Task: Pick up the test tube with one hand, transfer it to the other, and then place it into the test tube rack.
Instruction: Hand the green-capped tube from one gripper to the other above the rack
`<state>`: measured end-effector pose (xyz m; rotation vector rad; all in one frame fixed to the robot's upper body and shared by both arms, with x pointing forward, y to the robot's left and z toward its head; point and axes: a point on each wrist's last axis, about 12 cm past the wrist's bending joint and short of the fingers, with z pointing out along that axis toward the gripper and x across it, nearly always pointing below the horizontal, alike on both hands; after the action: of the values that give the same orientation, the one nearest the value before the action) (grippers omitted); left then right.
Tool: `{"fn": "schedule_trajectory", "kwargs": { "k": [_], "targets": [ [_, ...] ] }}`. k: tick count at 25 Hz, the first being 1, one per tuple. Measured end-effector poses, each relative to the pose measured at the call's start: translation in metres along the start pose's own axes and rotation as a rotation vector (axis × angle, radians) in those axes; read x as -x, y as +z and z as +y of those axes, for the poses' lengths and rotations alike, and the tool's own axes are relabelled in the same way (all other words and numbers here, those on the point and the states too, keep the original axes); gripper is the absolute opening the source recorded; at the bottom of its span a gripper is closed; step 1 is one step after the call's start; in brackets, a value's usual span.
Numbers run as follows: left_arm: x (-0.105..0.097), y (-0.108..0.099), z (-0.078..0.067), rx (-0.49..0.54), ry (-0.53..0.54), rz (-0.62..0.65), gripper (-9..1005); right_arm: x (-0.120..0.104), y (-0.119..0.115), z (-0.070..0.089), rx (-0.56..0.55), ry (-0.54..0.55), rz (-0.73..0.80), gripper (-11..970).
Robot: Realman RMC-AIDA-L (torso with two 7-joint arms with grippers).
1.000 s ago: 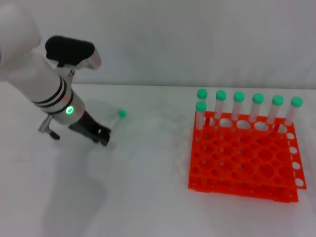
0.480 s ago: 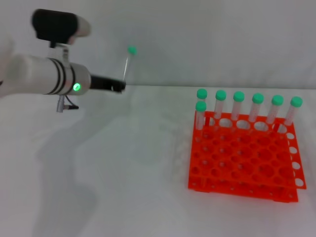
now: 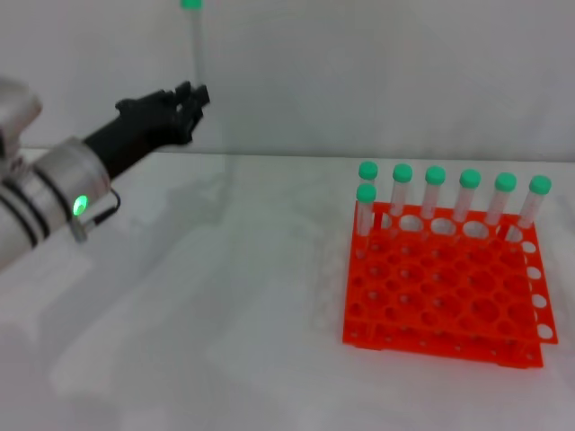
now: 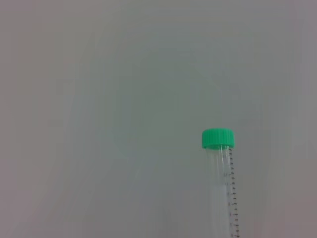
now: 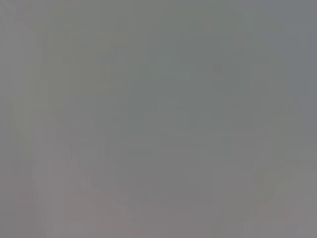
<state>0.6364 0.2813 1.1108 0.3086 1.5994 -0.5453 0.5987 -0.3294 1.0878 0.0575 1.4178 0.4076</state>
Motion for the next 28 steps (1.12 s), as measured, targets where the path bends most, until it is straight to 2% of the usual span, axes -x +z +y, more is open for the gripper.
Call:
{"fn": "schedule_trajectory", "kwargs": {
  "k": [4, 7, 11, 15, 21, 28],
  "targets": [
    [-0.013, -0.026, -0.021, -0.144, 0.072, -0.098, 185, 0.021, 0.007, 0.009, 0.201, 0.053, 0.021, 829],
    [-0.02, -0.034, -0.042, -0.257, 0.087, -0.155, 185, 0.039, 0.017, 0.018, 0.387, 0.074, 0.107, 810],
    [-0.028, -0.034, -0.061, -0.361, 0.123, -0.153, 185, 0.053, 0.022, 0.036, 0.591, 0.096, 0.14, 783],
    [-0.035, -0.026, -0.078, -0.42, 0.13, -0.146, 185, 0.058, 0.024, 0.056, 0.757, 0.087, 0.188, 759],
    [-0.038, -0.018, -0.094, -0.484, 0.129, -0.146, 185, 0.057, 0.029, 0.08, 0.927, 0.053, 0.281, 741],
    [-0.04, -0.015, -0.103, -0.511, 0.131, -0.143, 186, 0.051, 0.038, 0.105, 0.996, 0.067, 0.299, 730]
  ]
}}
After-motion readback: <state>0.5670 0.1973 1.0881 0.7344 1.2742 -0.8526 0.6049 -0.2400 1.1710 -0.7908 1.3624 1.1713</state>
